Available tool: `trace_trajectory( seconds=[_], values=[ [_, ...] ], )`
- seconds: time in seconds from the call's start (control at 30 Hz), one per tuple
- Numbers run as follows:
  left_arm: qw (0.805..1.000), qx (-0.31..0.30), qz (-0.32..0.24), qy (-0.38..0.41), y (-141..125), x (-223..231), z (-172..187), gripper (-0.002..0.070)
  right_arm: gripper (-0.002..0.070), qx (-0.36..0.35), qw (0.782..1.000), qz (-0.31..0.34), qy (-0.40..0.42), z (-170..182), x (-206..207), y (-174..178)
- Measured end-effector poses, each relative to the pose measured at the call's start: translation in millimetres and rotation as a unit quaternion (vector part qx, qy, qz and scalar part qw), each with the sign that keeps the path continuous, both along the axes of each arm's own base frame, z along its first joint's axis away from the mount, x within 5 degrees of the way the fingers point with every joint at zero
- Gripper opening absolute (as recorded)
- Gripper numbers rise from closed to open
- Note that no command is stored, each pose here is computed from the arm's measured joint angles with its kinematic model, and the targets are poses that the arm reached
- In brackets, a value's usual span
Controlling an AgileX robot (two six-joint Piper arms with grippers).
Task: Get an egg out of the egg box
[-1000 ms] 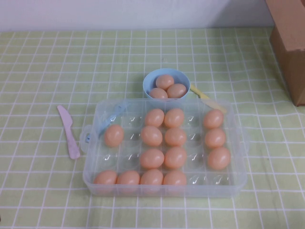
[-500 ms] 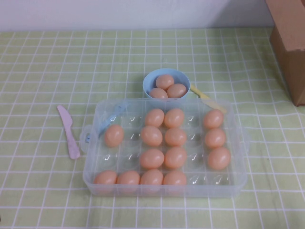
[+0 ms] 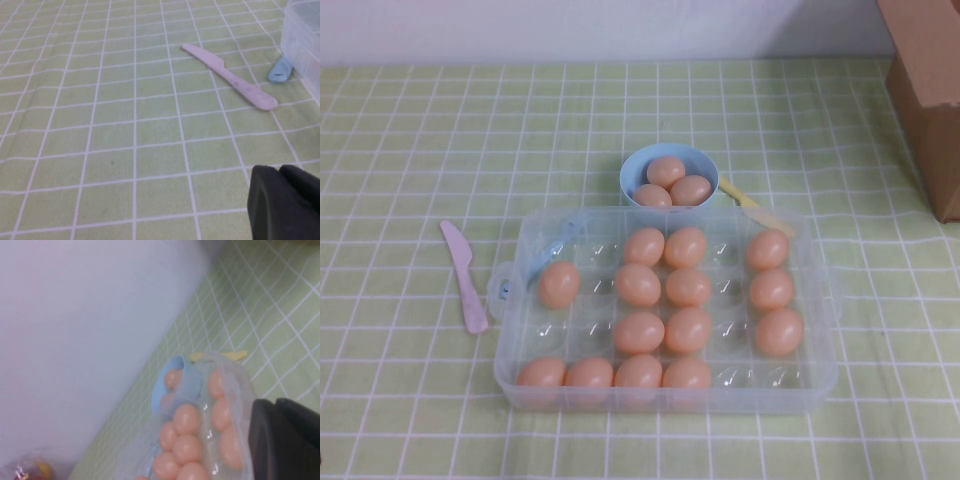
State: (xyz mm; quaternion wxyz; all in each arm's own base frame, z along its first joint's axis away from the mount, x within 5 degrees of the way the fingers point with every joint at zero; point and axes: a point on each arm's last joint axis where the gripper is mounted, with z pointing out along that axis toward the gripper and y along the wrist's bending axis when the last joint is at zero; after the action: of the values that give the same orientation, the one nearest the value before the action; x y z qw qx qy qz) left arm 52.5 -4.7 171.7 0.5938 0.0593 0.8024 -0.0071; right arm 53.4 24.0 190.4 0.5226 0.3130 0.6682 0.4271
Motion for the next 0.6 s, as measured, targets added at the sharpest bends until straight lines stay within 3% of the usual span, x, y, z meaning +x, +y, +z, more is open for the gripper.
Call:
trace_trajectory(
  seconds=[0.33, 0.43, 0.6],
  values=[
    [1.0, 0.0, 0.0, 0.0, 0.0, 0.0, 0.0, -0.0004, -0.0017, -0.03, 1.0, 0.003, -0.005, -0.4, 0.0, 0.0],
    [1.0, 0.0, 0.0, 0.0, 0.0, 0.0, 0.0, -0.0004, -0.0017, -0.086, 0.995, 0.031, -0.025, 9.2, -2.7, 4.2],
    [1.0, 0.0, 0.0, 0.0, 0.0, 0.0, 0.0, -0.0004, -0.0017, -0.207, 0.975, 0.072, -0.039, 56.8, -1.6, 8.3]
  ],
)
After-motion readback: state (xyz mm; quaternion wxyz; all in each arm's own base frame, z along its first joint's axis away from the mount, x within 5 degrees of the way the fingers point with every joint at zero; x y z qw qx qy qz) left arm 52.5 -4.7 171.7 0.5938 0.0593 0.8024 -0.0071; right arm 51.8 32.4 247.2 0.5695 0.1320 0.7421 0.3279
